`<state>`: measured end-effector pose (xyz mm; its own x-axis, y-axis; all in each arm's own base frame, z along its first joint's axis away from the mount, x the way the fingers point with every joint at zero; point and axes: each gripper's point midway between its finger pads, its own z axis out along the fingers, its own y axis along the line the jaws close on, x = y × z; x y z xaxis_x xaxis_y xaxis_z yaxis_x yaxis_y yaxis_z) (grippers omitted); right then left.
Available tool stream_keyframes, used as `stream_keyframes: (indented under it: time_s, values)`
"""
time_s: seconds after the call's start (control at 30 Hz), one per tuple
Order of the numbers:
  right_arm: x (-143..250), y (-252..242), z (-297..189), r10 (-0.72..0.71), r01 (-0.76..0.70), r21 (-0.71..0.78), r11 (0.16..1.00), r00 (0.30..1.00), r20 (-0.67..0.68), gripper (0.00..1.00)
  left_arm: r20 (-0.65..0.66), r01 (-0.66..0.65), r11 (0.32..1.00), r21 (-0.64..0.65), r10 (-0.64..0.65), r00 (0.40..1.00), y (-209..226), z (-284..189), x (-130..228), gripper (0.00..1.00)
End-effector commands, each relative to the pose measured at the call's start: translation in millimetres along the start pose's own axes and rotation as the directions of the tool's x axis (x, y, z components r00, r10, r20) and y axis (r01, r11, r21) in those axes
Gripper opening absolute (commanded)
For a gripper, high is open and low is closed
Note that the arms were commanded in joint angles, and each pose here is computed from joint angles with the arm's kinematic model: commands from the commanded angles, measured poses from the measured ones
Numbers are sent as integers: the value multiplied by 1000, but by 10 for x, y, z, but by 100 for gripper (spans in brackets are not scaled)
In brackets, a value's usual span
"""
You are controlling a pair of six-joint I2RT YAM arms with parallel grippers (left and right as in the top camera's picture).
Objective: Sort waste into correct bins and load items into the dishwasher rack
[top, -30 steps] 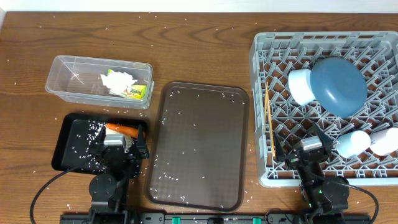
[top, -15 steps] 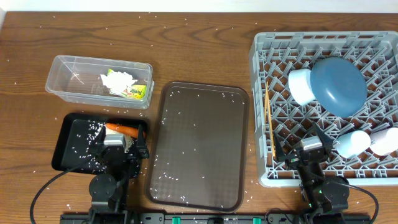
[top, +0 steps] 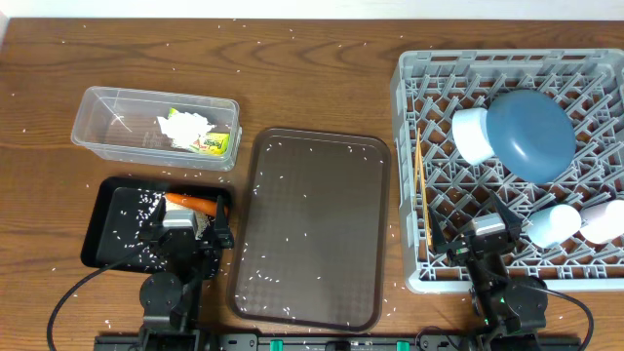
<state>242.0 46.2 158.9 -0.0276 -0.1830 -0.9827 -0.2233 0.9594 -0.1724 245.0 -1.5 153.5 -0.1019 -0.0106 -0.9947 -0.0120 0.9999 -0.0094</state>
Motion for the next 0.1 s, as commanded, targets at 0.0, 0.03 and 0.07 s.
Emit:
stream_keyframes:
  time_s: [0.0,0.03,0.07]
  values:
    - [12,-27,-3,19,-19,13,1000,1000,-3,99,-55,5,1000,-10,-5,998,21,7,174,98]
    - [12,-27,-3,19,-19,13,1000,1000,-3,99,-55,4,1000,-10,-5,998,21,7,174,98]
    - [12,-27,-3,19,-19,13,1000,1000,-3,99,-55,5,1000,-10,-5,998,21,7,174,98]
